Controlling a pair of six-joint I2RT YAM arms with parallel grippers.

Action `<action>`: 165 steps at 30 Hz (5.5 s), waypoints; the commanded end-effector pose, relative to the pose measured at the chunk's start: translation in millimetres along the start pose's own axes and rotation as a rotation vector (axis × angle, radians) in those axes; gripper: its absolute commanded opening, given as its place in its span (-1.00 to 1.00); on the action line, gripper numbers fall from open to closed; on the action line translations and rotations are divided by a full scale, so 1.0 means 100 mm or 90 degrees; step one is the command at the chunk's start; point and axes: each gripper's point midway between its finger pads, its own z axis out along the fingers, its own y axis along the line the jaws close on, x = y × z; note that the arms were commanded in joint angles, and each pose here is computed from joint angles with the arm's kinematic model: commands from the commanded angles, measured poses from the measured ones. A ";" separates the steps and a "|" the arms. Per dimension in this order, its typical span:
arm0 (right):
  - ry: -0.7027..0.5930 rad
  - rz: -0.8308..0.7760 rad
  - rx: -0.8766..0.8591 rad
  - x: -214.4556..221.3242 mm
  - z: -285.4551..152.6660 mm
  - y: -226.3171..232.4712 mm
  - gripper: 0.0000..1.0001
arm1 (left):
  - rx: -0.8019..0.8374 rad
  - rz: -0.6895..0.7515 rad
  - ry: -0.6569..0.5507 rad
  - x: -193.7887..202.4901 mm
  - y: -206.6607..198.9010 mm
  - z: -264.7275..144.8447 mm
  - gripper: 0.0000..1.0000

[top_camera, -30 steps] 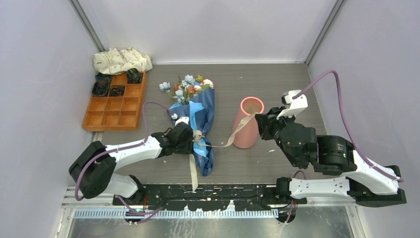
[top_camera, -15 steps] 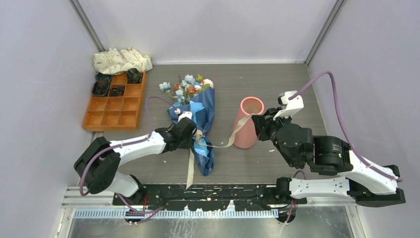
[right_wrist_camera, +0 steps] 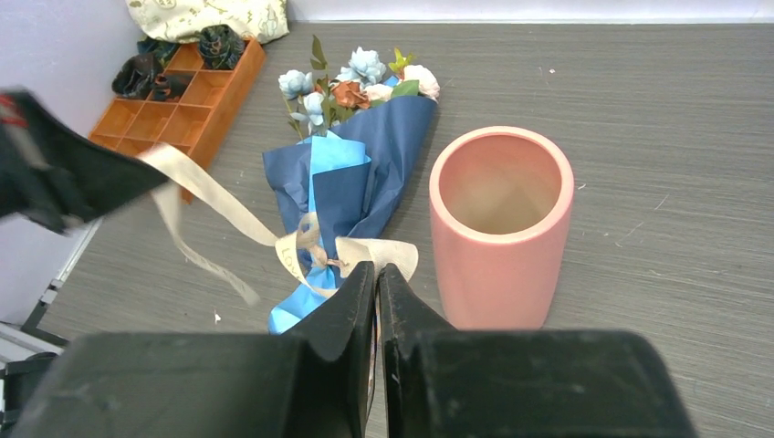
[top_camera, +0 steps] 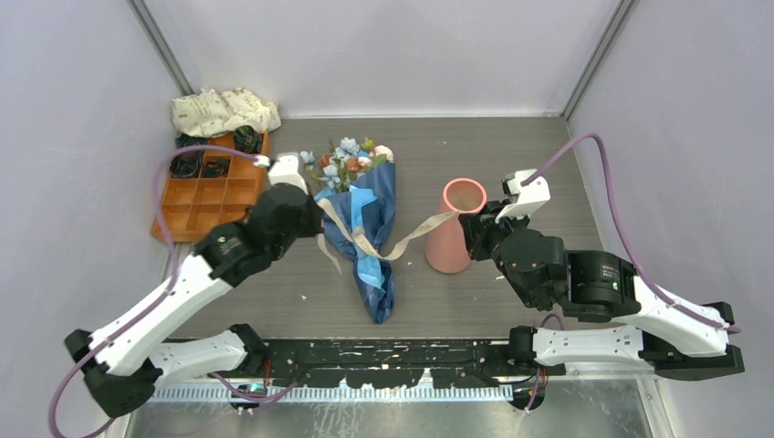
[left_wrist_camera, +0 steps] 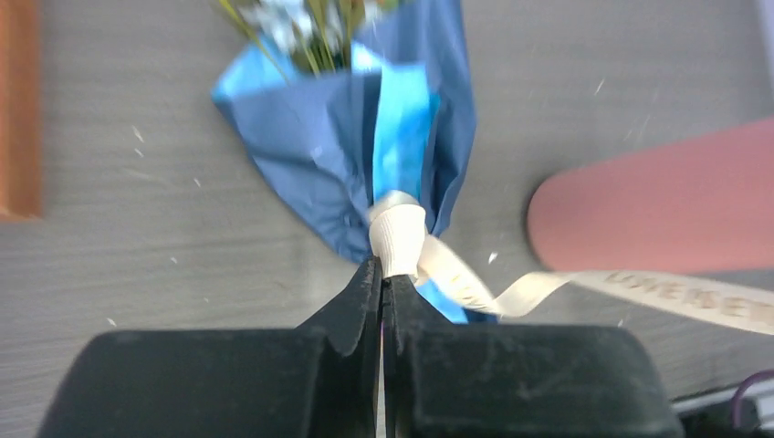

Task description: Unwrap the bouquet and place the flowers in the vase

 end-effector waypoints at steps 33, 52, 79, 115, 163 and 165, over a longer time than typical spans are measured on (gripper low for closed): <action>0.154 -0.115 -0.098 0.72 1.14 1.63 -0.16 | -0.047 -0.067 -0.230 -0.66 0.96 -1.45 0.04; 0.420 -0.080 -0.175 2.39 2.15 2.16 0.03 | 0.034 -0.058 -0.194 -0.31 0.79 -1.23 0.68; 0.450 0.019 0.038 2.39 2.78 0.68 -0.05 | 0.032 -0.066 -0.132 0.15 0.64 -0.61 0.68; 0.453 0.070 -0.158 2.50 2.90 1.66 -0.21 | -0.107 -0.103 -0.127 0.37 1.03 -0.41 0.72; 0.373 0.061 -0.082 2.53 3.41 1.56 -0.98 | -0.080 -0.098 -0.078 0.59 0.83 -0.10 0.71; 0.362 0.067 -0.080 2.43 3.34 1.49 -0.98 | -0.078 -0.101 -0.069 0.64 0.80 -0.02 0.67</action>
